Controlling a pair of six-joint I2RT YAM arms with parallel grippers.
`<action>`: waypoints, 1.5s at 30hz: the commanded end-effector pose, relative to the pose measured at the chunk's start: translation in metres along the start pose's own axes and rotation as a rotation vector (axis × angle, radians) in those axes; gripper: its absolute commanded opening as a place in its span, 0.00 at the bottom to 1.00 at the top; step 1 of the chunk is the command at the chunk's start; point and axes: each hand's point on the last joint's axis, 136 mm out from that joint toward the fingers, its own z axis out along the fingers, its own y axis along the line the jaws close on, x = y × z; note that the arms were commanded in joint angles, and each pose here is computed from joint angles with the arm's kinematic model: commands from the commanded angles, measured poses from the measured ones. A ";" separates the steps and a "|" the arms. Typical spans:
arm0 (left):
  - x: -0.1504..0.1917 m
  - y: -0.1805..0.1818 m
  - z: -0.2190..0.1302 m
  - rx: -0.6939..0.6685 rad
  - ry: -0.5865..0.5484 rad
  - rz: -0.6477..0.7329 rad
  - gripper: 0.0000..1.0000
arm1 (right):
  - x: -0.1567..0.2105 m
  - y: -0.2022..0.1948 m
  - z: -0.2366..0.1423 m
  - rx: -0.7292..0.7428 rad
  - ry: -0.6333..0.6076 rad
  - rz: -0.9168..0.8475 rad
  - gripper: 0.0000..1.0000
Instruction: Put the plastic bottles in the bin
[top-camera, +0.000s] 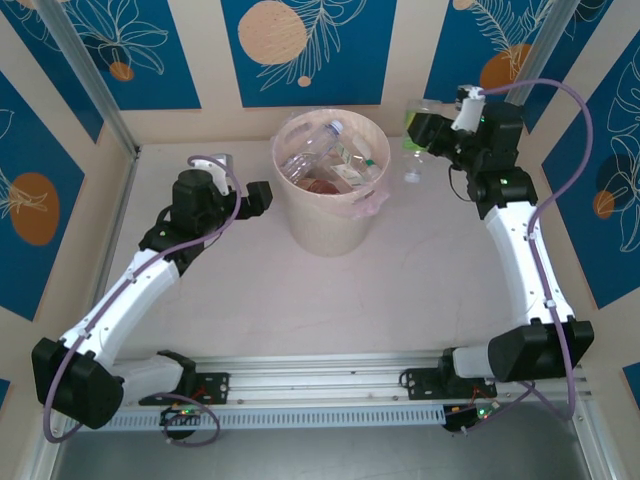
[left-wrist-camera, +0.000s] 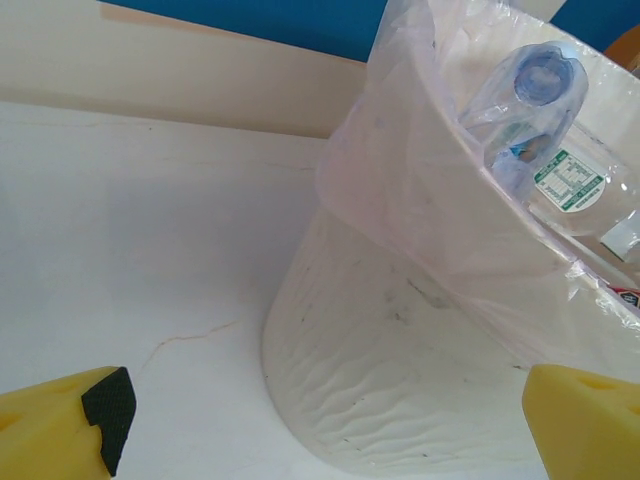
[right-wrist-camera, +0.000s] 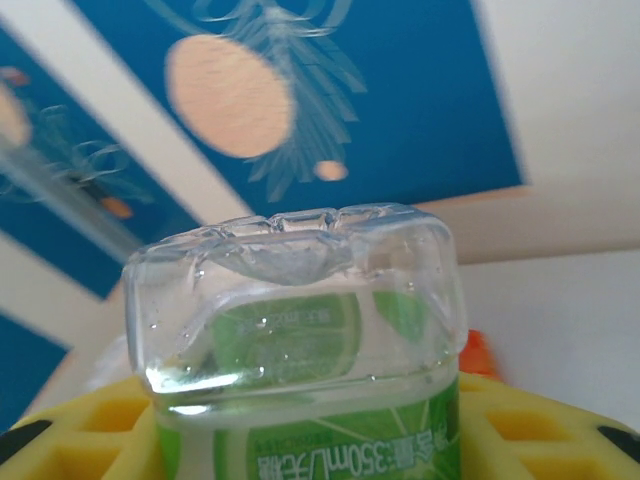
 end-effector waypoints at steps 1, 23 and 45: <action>-0.003 -0.002 0.003 0.047 -0.011 -0.038 1.00 | -0.006 0.073 -0.002 -0.227 0.019 -0.082 0.41; 0.013 0.021 0.009 -0.004 0.057 -0.093 1.00 | 0.107 0.033 0.106 0.240 0.498 -0.470 0.77; 0.020 0.033 0.018 -0.031 0.090 -0.147 1.00 | 0.041 0.057 0.037 0.065 0.272 -0.249 0.91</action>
